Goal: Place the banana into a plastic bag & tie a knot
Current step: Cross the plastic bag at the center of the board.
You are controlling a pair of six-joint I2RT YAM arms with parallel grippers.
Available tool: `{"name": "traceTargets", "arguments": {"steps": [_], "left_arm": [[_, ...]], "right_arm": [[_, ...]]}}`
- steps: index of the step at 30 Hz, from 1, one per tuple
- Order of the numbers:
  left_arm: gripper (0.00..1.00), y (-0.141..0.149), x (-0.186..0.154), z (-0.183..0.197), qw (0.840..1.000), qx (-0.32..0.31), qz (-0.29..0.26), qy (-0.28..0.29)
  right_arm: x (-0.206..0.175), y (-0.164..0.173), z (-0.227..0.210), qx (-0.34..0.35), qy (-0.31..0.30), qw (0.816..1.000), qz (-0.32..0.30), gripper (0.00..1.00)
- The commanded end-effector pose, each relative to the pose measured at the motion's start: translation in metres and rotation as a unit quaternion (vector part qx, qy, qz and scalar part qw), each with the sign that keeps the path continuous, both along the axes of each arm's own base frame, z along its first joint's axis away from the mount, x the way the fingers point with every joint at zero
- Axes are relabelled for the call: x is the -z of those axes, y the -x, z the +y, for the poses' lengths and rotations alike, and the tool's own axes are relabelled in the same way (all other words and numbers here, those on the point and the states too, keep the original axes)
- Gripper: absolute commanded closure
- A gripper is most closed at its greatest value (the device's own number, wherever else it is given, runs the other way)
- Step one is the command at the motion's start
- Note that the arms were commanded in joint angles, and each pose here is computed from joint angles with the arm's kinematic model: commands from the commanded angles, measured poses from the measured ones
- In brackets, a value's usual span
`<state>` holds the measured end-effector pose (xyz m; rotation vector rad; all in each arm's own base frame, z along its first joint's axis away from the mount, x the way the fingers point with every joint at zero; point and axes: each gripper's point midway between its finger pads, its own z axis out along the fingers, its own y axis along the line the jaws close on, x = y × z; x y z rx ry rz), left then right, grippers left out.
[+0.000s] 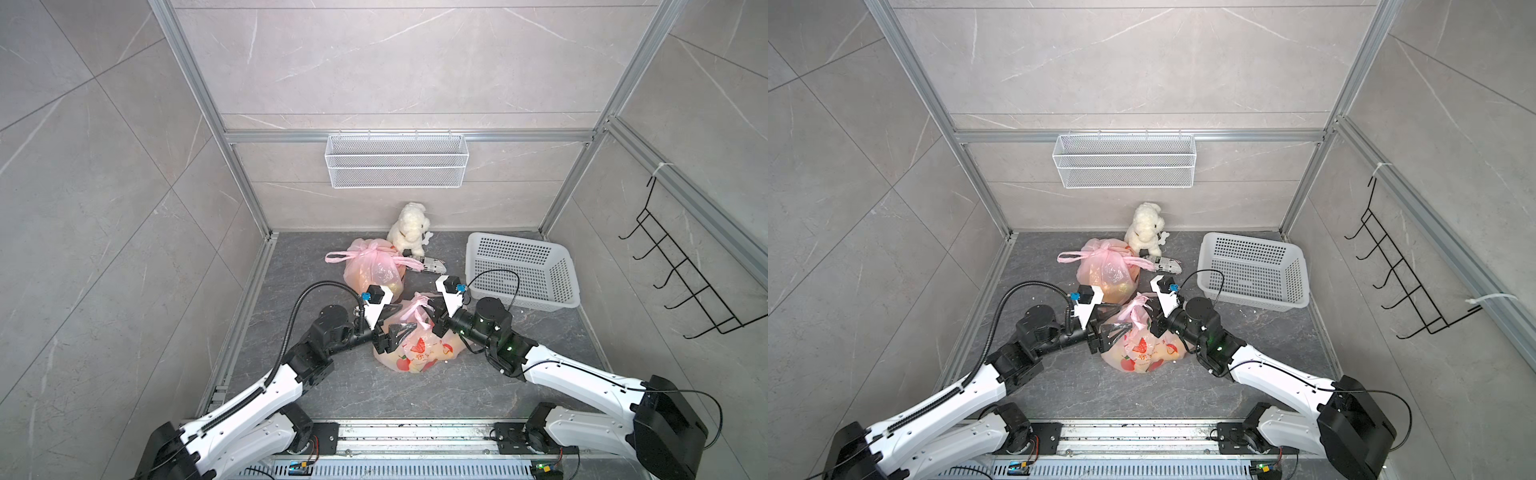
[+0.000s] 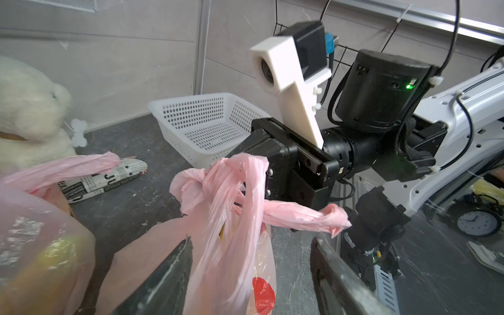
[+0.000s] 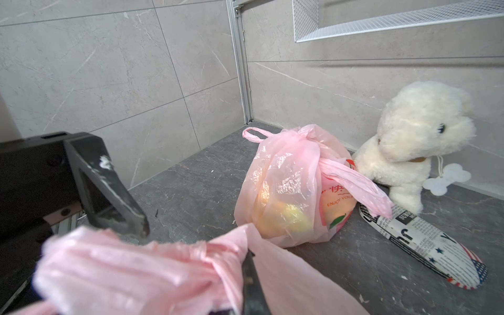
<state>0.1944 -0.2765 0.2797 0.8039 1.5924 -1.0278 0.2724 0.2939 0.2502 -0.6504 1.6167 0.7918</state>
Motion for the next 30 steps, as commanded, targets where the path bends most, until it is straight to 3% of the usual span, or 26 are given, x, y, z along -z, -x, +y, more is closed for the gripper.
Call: {"name": "traceTargets", "arguments": {"steps": [1,6,9,17,30], "left_arm": [[0.24,-0.01,-0.007,0.018,0.998,-0.056,-0.001,-0.017],[0.28,-0.039,-0.014,0.04,0.99,-0.14,0.02,-0.013],[0.29,-0.059,-0.007,0.038,0.986,-0.154,0.059,-0.018],[0.32,-0.067,0.018,0.003,0.991,-0.084,0.1,-0.022],[0.38,-0.048,0.033,-0.052,0.995,-0.027,0.091,0.018]], "right_arm": [[-0.012,0.002,0.0,-0.007,-0.018,1.0,-0.016,1.0],[-0.012,0.004,0.0,-0.01,-0.014,1.0,-0.018,1.0],[-0.012,0.005,0.0,-0.013,-0.014,1.0,-0.017,1.0],[-0.012,0.005,0.003,-0.022,-0.017,0.999,-0.015,1.0],[-0.014,0.003,0.005,-0.043,-0.053,0.998,-0.003,1.0]]}}
